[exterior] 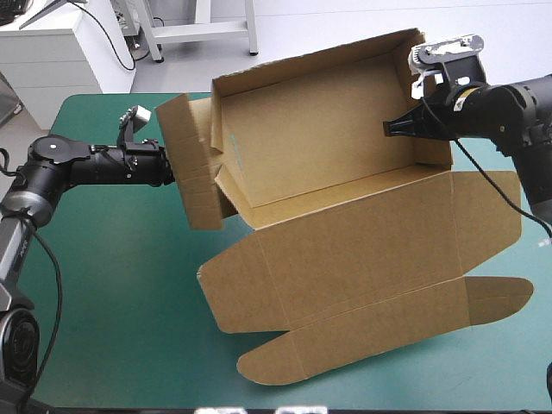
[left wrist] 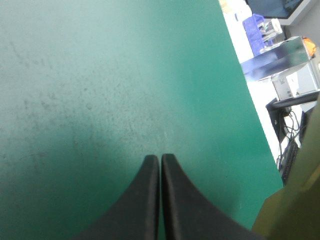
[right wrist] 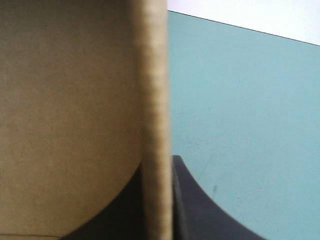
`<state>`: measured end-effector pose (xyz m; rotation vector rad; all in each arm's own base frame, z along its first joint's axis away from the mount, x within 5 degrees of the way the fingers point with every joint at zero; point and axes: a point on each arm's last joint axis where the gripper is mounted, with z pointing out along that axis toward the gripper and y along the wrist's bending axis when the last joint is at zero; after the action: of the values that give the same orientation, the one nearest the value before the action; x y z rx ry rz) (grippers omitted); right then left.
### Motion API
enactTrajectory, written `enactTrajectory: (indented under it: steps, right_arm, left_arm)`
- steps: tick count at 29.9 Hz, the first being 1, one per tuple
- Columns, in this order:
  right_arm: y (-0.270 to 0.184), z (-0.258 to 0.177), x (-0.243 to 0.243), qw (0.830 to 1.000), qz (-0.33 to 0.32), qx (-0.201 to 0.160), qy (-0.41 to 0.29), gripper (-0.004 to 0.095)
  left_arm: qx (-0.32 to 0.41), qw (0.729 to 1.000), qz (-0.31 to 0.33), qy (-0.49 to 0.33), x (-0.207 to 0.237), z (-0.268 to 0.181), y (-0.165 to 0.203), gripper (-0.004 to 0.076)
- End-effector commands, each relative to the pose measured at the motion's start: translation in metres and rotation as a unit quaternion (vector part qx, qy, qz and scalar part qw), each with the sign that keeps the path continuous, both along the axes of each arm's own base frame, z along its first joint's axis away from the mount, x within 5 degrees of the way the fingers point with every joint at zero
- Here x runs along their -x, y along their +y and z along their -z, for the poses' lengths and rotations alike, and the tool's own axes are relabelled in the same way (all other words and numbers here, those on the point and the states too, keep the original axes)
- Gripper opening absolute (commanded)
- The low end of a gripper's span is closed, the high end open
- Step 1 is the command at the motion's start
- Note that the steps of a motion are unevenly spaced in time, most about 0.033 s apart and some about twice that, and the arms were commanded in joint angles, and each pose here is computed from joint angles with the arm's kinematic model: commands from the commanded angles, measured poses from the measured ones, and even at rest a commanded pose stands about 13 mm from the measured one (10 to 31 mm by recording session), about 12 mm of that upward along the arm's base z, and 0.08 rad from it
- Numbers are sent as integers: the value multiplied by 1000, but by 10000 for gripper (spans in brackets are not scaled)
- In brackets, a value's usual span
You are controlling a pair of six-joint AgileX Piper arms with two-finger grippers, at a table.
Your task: Fold the box
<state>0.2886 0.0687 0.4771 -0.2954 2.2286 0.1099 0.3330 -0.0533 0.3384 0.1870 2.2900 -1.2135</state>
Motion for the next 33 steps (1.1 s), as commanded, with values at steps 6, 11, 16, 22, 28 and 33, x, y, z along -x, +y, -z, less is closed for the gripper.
enactTrajectory:
  steps: [6,11,16,22,28,33]
  right_arm:
    - [-6,-24,9,997,16,-7,-70,-19]
    - [-6,-20,6,998,16,-5,-62,-19]
    - [-4,-15,0,999,16,-3,-51,-19]
    - [-2,-8,-8,999,16,0,-39,-19]
    - [-1,-6,-11,999,16,1,-35,-20]
    - [-1,-6,-11,999,16,1,-35,-20]
  left_arm:
    - [51,996,24,-71,33,-54,-20,-8]
    - [57,994,53,-76,42,-59,-35,-8]
    - [66,992,54,-93,51,-70,-36,-8]
    - [71,989,53,-117,66,-85,-35,-8]
    - [65,988,58,-124,69,-87,-35,-6]
    - [63,985,63,-148,69,-89,-35,98]
